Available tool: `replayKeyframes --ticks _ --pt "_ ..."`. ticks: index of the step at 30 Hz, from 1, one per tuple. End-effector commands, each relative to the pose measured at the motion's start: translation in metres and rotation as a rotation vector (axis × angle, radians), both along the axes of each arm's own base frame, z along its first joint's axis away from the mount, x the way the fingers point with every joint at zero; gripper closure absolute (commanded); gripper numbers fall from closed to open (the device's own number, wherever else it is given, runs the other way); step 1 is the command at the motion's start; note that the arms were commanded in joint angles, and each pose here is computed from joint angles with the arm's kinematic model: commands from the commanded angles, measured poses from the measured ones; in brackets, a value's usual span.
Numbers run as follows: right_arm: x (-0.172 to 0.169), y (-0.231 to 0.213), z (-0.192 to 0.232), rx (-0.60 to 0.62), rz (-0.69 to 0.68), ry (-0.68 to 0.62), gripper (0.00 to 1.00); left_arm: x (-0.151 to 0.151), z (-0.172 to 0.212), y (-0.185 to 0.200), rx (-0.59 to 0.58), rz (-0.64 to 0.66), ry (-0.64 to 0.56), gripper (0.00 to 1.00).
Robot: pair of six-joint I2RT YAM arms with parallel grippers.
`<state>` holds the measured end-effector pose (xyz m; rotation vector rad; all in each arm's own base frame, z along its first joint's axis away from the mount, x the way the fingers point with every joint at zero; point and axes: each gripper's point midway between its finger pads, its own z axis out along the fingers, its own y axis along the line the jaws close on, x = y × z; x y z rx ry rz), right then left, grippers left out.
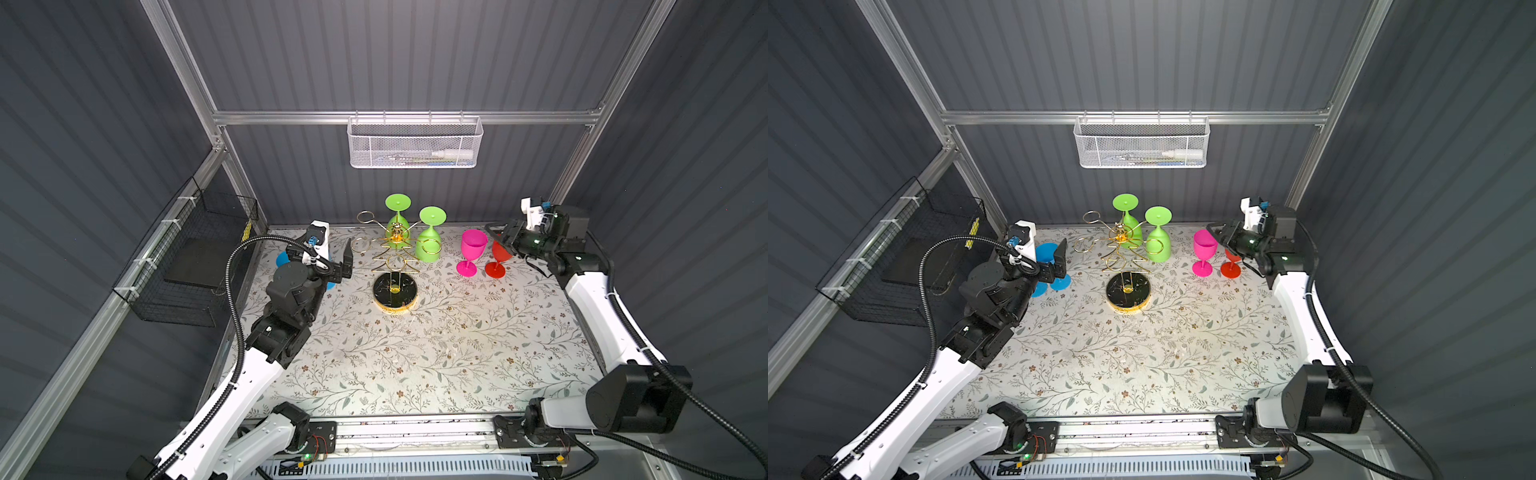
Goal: Take the wine glass off the wine glass rack
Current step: 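Open the right gripper off the standing red glass and lift away, then move the right gripper to the green glass foot on the rack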
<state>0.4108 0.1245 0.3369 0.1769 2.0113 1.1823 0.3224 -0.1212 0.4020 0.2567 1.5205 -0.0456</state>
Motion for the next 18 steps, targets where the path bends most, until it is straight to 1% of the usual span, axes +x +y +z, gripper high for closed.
replayKeyframes --ticks 1,5,12,18 --pt "0.001 0.034 0.036 0.111 0.075 -0.095 0.56 -0.006 0.006 0.005 -0.034 0.008 -0.011 0.04" --pt "0.013 0.057 0.035 0.163 0.109 -0.072 0.56 -0.009 0.007 0.009 -0.046 0.013 -0.011 0.04" --pt "0.035 0.08 0.016 0.156 0.116 -0.023 0.56 -0.017 0.01 0.016 -0.049 0.028 -0.018 0.03" --pt "0.045 0.092 0.012 0.167 0.13 -0.02 0.56 -0.02 0.011 0.018 -0.044 0.034 -0.019 0.03"
